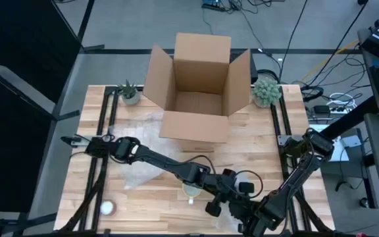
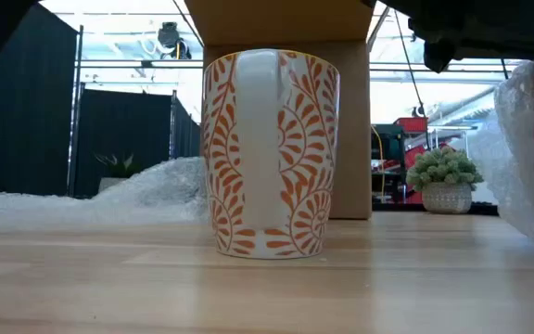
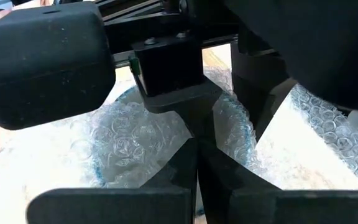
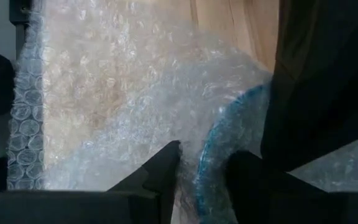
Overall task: Wrap mug
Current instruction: Wrap the red cup with the bubble wrap
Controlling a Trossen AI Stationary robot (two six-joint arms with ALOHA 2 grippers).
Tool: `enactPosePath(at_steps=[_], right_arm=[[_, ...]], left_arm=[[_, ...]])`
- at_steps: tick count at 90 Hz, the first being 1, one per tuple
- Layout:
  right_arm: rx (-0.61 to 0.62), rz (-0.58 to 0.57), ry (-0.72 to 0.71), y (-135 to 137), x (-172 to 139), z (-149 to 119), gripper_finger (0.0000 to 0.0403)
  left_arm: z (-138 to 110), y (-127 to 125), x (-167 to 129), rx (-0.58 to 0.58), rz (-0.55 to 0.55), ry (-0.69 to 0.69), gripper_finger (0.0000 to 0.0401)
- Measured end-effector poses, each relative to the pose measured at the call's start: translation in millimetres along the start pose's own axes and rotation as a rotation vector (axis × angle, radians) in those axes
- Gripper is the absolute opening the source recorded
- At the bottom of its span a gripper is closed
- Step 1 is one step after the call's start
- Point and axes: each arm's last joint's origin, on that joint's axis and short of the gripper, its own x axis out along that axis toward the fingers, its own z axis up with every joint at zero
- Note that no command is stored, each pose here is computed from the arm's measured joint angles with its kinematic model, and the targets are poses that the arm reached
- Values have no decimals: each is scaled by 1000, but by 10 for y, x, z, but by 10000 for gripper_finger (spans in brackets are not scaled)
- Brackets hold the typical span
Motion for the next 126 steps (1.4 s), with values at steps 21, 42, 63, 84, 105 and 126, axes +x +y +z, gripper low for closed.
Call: enactPosePath(at_steps=[21, 42, 63, 84, 105, 126], right_arm=[[38, 48, -16, -41, -176, 50, 169], [43, 110, -44, -191, -484, 124, 204], [92, 129, -51, -402, -775, 142, 201], [262, -30, 49, -678, -889, 37, 199], [388, -233, 131, -869, -677, -158, 199], [368, -45, 50, -775, -413, -17, 199]], left_arm=[[0, 1, 4, -1, 2, -1, 0], [-1, 1, 6, -1, 3, -2, 0], [2, 2, 6, -4, 6, -5, 0], [8, 3, 6, -5, 7, -11, 0], [9, 4, 6, -5, 8, -13, 0], [0, 1, 13, -5, 7, -9, 0]])
